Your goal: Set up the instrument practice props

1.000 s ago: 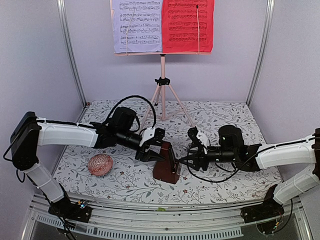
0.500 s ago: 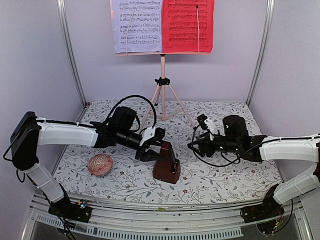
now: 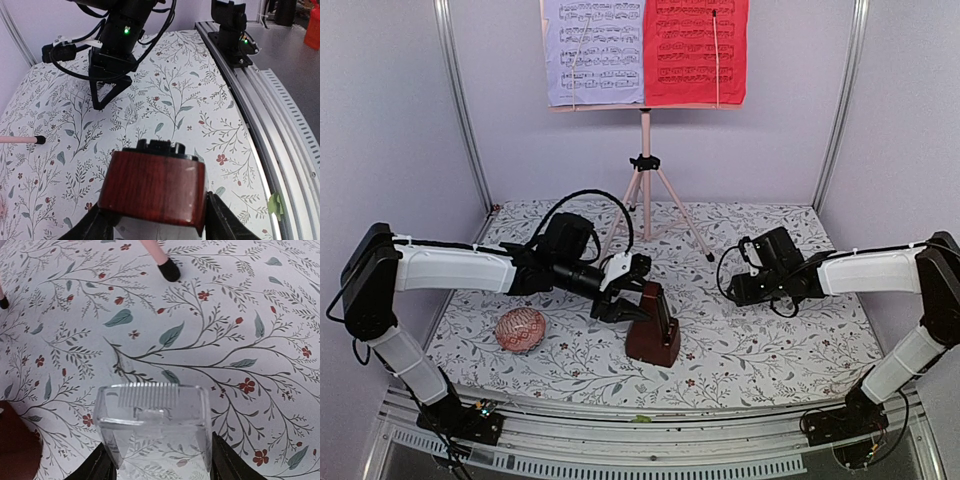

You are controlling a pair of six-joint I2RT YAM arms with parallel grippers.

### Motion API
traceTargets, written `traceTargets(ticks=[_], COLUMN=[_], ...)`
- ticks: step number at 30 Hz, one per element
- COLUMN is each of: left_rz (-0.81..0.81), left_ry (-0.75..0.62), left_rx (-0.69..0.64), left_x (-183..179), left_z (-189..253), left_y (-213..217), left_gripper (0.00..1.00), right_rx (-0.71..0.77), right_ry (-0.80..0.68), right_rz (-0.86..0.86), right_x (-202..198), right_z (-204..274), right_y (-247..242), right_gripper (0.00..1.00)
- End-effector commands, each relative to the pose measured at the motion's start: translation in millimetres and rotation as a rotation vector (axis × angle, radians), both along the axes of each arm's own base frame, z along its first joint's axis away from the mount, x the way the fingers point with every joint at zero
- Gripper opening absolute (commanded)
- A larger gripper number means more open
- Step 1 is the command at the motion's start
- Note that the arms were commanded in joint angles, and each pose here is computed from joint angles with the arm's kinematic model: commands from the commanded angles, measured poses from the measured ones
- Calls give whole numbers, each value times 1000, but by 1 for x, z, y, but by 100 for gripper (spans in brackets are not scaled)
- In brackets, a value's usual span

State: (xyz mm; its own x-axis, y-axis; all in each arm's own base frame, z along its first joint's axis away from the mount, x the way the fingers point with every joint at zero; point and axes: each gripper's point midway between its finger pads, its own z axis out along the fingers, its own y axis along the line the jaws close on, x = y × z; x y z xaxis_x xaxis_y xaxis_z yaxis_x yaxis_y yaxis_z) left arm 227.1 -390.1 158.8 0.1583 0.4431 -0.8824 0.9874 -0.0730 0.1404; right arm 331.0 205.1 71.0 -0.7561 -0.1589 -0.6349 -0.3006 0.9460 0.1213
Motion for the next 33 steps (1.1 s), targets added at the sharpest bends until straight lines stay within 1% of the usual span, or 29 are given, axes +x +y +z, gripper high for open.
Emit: traceTargets(ticks=[1, 5, 10, 15, 19, 23, 31, 33], left_rz=[21, 24, 28, 31, 29, 31, 67, 80], left_ry=[3, 3, -1, -1, 1, 13, 106, 117], left_rx=[31, 31, 33, 35, 37, 40, 66, 66], left_x=[3, 2, 2, 2, 0, 0, -2, -3], left_z=[-8, -7, -8, -8, -9, -10, -20, -22], left_y=[1, 0, 0, 0, -1, -3, -11, -12], left_gripper=[0, 0, 0, 0, 0, 0, 0, 0], right_rx=[-47, -53, -37, -14, 2, 15, 64, 86], right_ry=[34, 52, 78, 73, 68, 62, 23, -9], right_rz=[-153, -193, -241, -280, -299, -301, -261, -229], right_x=[13, 19, 22, 22, 20, 18, 19, 20], right_z=[-12, -27, -46, -51, -52, -50, -32, -20], right_y=[-28, -36, -44, -48, -49, -50, -42, -37], right_gripper=[22, 28, 31, 35, 40, 51, 83, 87])
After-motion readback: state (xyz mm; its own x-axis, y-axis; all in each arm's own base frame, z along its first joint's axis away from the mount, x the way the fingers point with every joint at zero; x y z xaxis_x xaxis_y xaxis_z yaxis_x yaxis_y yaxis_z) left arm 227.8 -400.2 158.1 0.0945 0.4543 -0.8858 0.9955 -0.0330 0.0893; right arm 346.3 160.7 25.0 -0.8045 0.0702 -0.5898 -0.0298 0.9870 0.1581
